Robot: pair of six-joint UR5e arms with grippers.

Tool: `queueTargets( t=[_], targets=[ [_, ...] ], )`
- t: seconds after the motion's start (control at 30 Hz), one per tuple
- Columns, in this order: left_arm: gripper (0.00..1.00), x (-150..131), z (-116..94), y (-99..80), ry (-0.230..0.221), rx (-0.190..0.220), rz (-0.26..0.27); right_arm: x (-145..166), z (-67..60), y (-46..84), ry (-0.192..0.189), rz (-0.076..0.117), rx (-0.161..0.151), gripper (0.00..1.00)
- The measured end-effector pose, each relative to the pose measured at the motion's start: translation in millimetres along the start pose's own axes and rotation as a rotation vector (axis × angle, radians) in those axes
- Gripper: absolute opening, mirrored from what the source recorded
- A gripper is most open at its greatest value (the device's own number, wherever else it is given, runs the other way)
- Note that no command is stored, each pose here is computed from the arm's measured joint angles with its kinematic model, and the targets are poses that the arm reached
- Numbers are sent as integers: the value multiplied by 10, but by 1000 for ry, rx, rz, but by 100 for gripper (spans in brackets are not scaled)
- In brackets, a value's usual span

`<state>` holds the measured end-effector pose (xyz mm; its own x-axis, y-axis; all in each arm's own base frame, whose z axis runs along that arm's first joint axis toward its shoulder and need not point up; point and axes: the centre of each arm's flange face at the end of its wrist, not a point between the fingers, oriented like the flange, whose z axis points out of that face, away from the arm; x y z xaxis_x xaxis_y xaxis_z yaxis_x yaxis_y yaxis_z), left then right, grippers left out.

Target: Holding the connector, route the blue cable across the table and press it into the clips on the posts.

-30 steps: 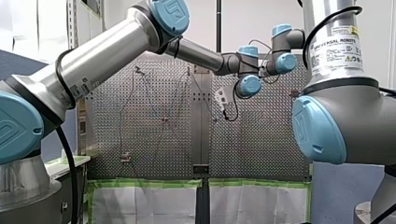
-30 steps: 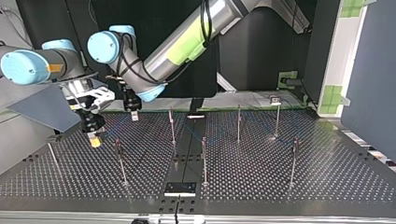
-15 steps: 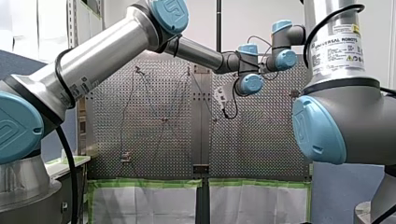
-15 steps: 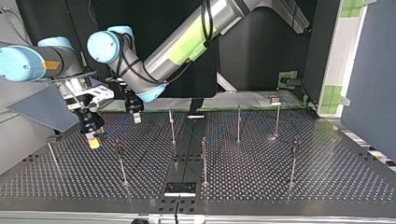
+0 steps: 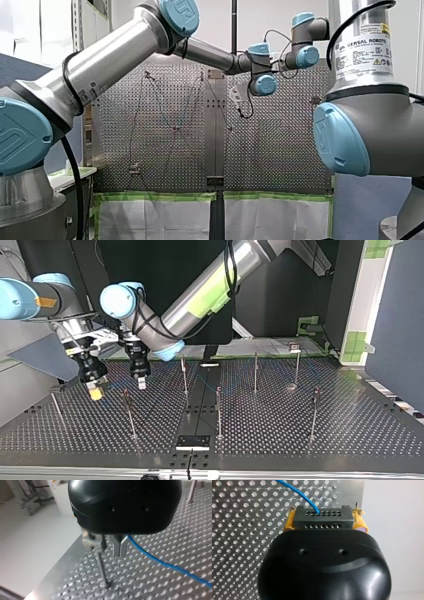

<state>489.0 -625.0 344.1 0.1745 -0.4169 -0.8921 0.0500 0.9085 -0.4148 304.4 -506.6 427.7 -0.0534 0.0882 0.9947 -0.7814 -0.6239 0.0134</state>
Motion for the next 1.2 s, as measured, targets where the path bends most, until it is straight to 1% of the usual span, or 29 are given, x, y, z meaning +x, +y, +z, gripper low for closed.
queueTargets(
  t=[0.1,0.27,0.37,0.43,0.53,0.73,0.83,0.93,1.07,1.2],
  targets=[
    [0,-26,159,105,-8,-9,5,-24,-6,7,-4,2,-2,0],
    [0,-60,346,297,-14,-56,25,-76,-21,28,-12,8,-10,0],
    [0,-79,405,344,-20,-66,30,-93,-24,47,-13,10,-15,0],
    [0,-89,429,349,-25,-65,29,-96,-24,59,-12,10,-17,0],
    [0,-107,443,319,-34,-47,21,-103,-20,74,-11,10,-20,0],
    [0,-131,473,243,-45,5,15,-164,7,137,-9,8,-27,0],
    [0,-158,519,232,-49,25,14,-213,27,173,-9,10,-30,0],
    [0,-204,579,219,-52,47,15,-235,48,207,0,9,-31,0],
    [0,-269,653,215,-57,61,15,-231,68,236,17,9,-32,0],
    [0,-295,686,210,-60,71,16,-231,72,270,23,11,-38,0]
  ],
)
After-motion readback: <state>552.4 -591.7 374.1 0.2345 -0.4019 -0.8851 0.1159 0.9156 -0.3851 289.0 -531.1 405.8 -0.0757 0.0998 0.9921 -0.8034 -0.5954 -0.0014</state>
